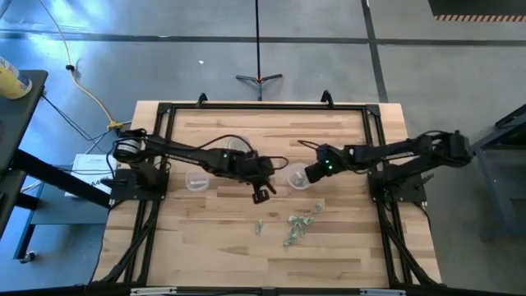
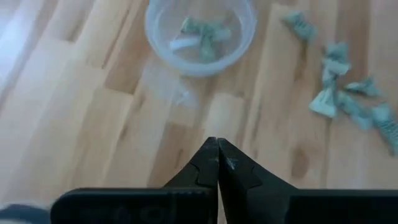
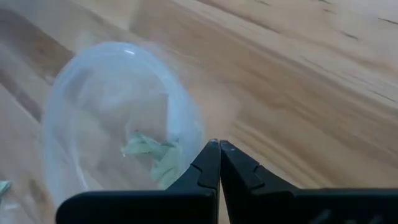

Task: Pick and place Stevia / Truvia into bins
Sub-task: Adjust the right transparent container, then put the green stevia packet into the right transparent container

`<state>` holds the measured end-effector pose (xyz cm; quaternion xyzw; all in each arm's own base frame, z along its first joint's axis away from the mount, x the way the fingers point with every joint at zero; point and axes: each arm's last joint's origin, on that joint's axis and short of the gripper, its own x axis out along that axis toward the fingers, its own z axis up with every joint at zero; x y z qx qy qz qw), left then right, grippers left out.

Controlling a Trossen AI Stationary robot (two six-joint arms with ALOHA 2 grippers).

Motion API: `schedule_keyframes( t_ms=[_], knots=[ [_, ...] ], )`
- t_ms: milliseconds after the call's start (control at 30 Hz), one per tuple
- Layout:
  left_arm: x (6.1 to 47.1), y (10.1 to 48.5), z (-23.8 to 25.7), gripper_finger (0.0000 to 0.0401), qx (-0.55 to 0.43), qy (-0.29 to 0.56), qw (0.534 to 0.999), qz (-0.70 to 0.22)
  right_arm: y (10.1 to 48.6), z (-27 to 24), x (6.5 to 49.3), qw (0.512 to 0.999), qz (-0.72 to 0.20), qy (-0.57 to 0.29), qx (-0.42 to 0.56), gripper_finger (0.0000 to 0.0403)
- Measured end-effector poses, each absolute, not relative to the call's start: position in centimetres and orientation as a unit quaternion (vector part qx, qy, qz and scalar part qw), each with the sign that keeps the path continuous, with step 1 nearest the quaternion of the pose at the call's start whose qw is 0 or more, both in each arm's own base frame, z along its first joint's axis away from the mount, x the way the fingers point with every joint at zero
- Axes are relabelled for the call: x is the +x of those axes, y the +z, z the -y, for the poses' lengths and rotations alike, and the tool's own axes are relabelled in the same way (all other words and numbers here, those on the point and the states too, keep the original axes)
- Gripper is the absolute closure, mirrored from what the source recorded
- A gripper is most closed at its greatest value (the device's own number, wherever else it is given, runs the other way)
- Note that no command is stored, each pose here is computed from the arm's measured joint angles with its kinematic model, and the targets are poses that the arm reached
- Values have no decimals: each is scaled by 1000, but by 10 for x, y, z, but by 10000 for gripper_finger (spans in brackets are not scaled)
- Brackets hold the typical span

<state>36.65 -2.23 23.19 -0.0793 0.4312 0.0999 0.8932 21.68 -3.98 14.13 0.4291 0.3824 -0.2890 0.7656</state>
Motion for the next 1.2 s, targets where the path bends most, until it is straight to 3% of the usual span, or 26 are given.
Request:
schedule_keyframes(
  t_ms=[167,433,667,833,1067,1200],
  knots=[
    [340,211,32,355,-93,54,881,-461,153,31,243,799,-408,-235,373,402],
    [311,218,61,355,-85,-17,883,-462,170,4,260,841,-486,-146,188,385],
    [312,211,82,355,-97,-86,889,-438,173,-27,274,853,-512,-51,84,331],
    [305,210,104,352,-100,-72,892,-434,182,-59,273,847,-531,-2,18,265],
    [291,205,135,270,-163,-20,876,-454,192,-83,264,832,-547,-83,49,154],
    [295,205,139,209,-251,35,869,-425,191,-97,250,813,-571,-110,31,118]
  ],
)
